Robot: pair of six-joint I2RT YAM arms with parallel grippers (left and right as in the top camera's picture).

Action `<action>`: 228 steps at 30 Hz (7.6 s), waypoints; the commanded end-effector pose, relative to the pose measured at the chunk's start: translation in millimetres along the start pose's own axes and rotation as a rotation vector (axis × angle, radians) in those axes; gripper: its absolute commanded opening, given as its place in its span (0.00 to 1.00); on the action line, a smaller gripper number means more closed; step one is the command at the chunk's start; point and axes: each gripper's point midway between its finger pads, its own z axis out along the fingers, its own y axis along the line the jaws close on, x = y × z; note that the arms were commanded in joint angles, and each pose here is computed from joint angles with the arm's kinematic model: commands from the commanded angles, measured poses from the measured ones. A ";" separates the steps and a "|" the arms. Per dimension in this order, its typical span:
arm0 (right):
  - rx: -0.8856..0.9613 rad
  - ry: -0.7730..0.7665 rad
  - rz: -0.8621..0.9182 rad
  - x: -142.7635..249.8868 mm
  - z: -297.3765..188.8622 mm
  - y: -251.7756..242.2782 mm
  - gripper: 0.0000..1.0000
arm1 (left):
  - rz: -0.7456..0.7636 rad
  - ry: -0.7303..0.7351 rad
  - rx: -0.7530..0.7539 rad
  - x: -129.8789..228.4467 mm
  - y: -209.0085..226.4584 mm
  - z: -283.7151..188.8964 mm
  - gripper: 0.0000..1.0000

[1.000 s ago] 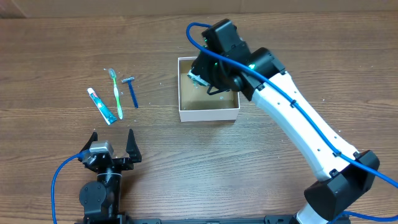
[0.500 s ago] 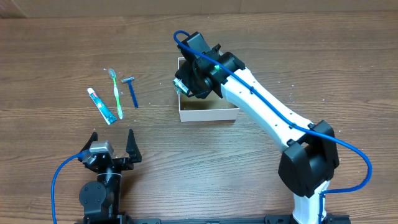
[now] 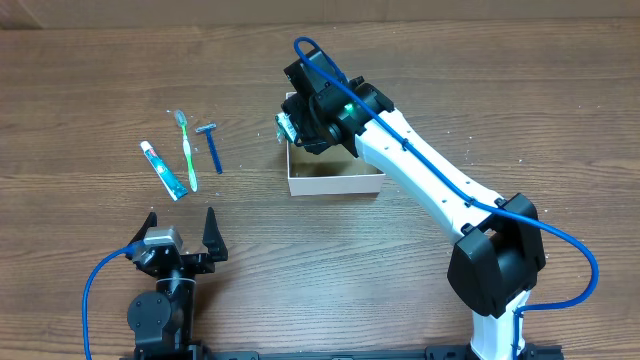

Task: Pack container

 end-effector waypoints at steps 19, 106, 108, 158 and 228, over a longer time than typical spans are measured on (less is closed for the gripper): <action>-0.119 -0.069 0.139 -25.0 2.9 31.5 0.42 | -0.014 -0.007 -0.006 -0.8 1.7 -0.5 1.00; -0.039 -0.001 -1.196 4.7 -303.3 -158.0 1.00 | -0.014 -0.007 -0.006 -0.8 1.7 -0.5 1.00; -0.023 0.008 -1.197 4.2 -303.2 -162.2 1.00 | -0.014 -0.007 -0.006 -0.8 1.7 -0.5 1.00; 0.095 0.072 -1.197 5.2 -266.9 -157.6 1.00 | -0.064 0.782 -0.082 -48.9 -0.7 67.9 1.00; -0.181 -0.306 -1.155 -29.2 -367.7 -161.7 1.00 | -0.253 0.821 -0.556 79.0 116.0 170.4 1.00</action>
